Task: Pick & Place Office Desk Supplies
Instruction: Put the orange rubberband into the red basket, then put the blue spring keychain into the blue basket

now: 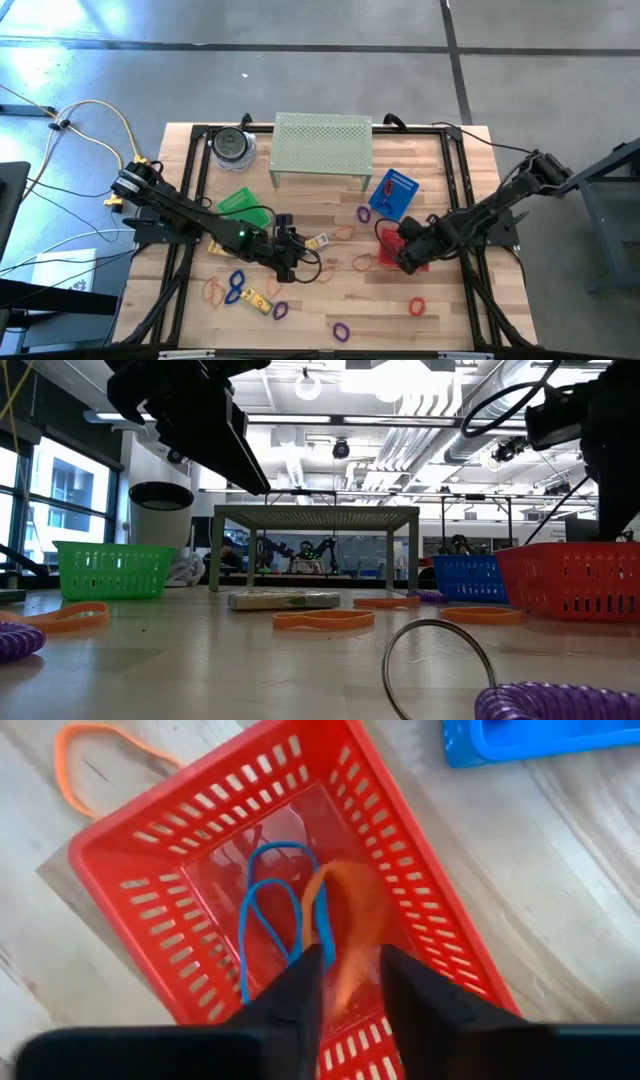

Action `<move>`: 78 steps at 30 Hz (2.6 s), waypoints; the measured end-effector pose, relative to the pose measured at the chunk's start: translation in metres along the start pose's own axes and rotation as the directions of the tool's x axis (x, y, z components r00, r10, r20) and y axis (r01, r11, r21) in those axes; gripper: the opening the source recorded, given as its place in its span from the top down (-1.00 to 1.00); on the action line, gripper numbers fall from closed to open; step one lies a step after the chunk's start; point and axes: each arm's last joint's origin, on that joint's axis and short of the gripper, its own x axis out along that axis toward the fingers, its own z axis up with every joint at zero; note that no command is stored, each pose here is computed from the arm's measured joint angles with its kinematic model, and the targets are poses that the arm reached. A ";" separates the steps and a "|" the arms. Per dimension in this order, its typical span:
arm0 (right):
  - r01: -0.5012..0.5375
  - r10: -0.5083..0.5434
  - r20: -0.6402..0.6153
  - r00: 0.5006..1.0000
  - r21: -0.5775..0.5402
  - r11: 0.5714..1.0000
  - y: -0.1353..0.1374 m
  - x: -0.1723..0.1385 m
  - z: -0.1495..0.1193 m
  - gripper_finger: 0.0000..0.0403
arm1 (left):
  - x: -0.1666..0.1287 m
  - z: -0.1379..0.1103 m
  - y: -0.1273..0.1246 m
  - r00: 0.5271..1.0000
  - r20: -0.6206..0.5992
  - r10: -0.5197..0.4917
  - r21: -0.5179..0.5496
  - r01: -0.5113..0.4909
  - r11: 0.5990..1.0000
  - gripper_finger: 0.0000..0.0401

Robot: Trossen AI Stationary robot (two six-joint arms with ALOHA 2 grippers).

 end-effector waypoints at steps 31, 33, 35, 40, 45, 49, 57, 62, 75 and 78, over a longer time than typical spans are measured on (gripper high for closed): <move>-0.046 0.340 0.375 0.862 -0.612 0.790 0.026 -0.036 0.051 -0.07 | -0.001 -0.002 -0.001 1.000 -0.018 -0.013 -0.052 0.012 0.999 0.08; -0.058 0.365 0.390 0.845 -0.613 0.788 0.027 -0.036 0.059 -0.07 | -0.001 -0.002 -0.001 1.000 -0.018 -0.015 -0.052 0.014 0.999 0.08; -0.067 0.370 0.388 0.844 -0.609 0.790 0.024 -0.033 0.069 -0.07 | -0.002 -0.001 -0.001 1.000 -0.013 -0.017 -0.055 0.016 0.998 0.08; -0.045 0.337 0.377 0.863 -0.606 0.794 0.009 -0.019 0.098 -0.07 | -0.010 0.002 0.002 1.000 0.008 -0.025 -0.066 0.026 0.997 0.08; -0.064 0.304 0.295 0.906 -0.615 0.786 -0.002 0.009 0.122 -0.07 | -0.019 0.004 0.002 0.999 0.027 -0.040 -0.069 0.041 0.997 0.08; -0.076 0.256 0.215 0.942 -0.608 0.790 -0.005 0.035 0.131 -0.07 | -0.022 0.005 0.003 0.998 0.035 -0.042 -0.068 0.045 0.997 0.08; -0.060 0.185 0.136 0.973 -0.628 0.776 -0.002 0.066 0.131 -0.07 | -0.019 0.002 0.008 1.000 -0.001 -0.022 -0.049 0.022 0.999 0.08; -0.051 0.149 0.104 0.983 -0.629 0.775 0.001 0.082 0.130 -0.07 | -0.018 0.002 0.009 1.000 -0.003 -0.017 -0.026 0.017 1.000 0.08; 0.008 0.063 0.092 0.994 -0.626 0.779 -0.003 0.088 0.127 -0.07 | -0.018 0.002 0.009 1.000 -0.004 -0.018 -0.022 0.018 1.000 0.08; 0.033 0.016 0.072 0.997 -0.630 0.776 -0.007 0.089 0.124 -0.07 | -0.018 0.002 0.009 1.000 -0.004 -0.018 -0.023 0.018 1.000 0.08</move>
